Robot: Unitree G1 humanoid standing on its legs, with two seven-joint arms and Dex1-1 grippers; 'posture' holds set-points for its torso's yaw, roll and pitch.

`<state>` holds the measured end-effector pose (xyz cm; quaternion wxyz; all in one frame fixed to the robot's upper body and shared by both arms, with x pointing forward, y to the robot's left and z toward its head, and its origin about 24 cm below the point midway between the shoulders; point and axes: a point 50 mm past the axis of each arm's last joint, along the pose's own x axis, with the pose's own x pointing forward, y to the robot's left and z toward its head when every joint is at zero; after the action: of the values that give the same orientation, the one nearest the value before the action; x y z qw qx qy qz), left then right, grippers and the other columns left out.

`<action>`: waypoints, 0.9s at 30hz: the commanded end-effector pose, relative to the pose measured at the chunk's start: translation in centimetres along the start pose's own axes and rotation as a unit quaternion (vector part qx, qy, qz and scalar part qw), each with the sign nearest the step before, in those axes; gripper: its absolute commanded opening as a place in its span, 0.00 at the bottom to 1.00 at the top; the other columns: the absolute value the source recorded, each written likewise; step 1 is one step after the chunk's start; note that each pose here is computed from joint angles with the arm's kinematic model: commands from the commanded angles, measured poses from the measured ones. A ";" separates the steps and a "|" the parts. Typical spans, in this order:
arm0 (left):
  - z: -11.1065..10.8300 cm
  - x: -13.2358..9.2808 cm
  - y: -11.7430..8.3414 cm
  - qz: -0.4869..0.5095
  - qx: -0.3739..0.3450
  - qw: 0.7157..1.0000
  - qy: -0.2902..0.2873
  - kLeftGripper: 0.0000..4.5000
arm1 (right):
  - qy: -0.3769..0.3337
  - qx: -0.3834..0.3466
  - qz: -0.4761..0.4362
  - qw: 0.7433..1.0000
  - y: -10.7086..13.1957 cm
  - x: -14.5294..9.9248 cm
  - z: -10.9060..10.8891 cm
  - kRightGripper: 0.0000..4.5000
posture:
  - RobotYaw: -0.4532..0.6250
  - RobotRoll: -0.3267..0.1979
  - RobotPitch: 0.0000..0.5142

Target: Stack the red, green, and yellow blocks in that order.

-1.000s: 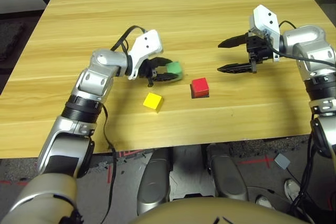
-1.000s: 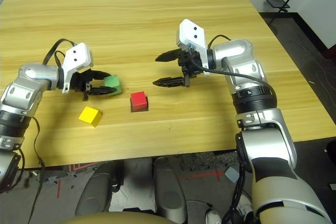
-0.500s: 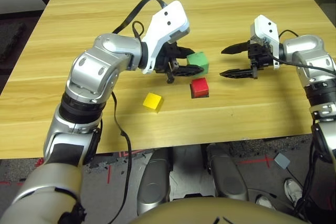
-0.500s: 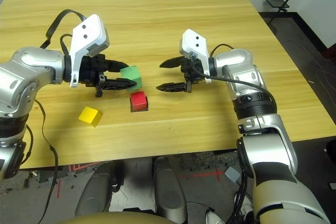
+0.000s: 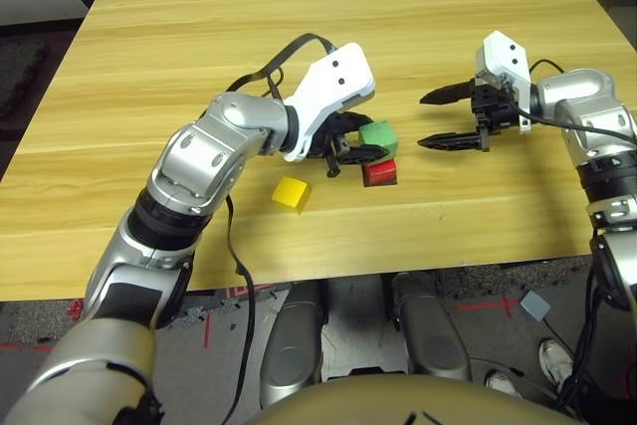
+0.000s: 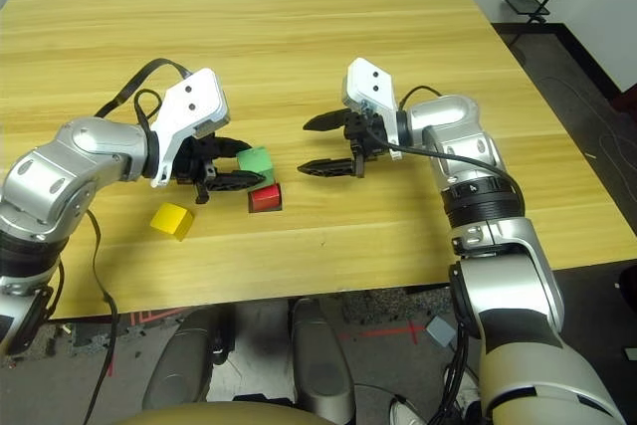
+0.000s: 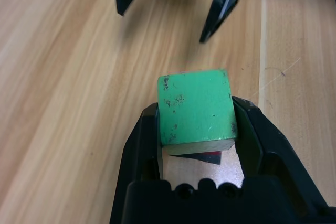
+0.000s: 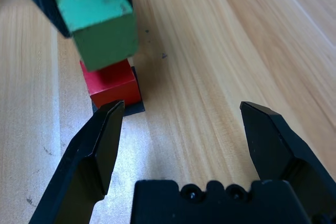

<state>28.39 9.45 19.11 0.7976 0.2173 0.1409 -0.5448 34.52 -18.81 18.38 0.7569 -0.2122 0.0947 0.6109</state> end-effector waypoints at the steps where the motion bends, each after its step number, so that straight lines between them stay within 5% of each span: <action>1: -0.2 0.4 -0.5 -0.007 0.004 1.000 -0.004 0.46 | -0.001 0.005 -0.006 1.000 0.0 -0.4 -0.2 1.00 | 0.68 0.60 0.41; 27: -1.5 1.4 -0.8 -0.017 0.025 1.000 -0.002 0.46 | -0.004 0.014 -0.019 1.000 0.0 -0.7 -0.1 1.00 | 0.66 0.60 0.42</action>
<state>28.30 8.87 17.60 0.7893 0.2298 0.1228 -0.5561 34.59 -18.93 18.50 0.7661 -0.2064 0.0989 0.6006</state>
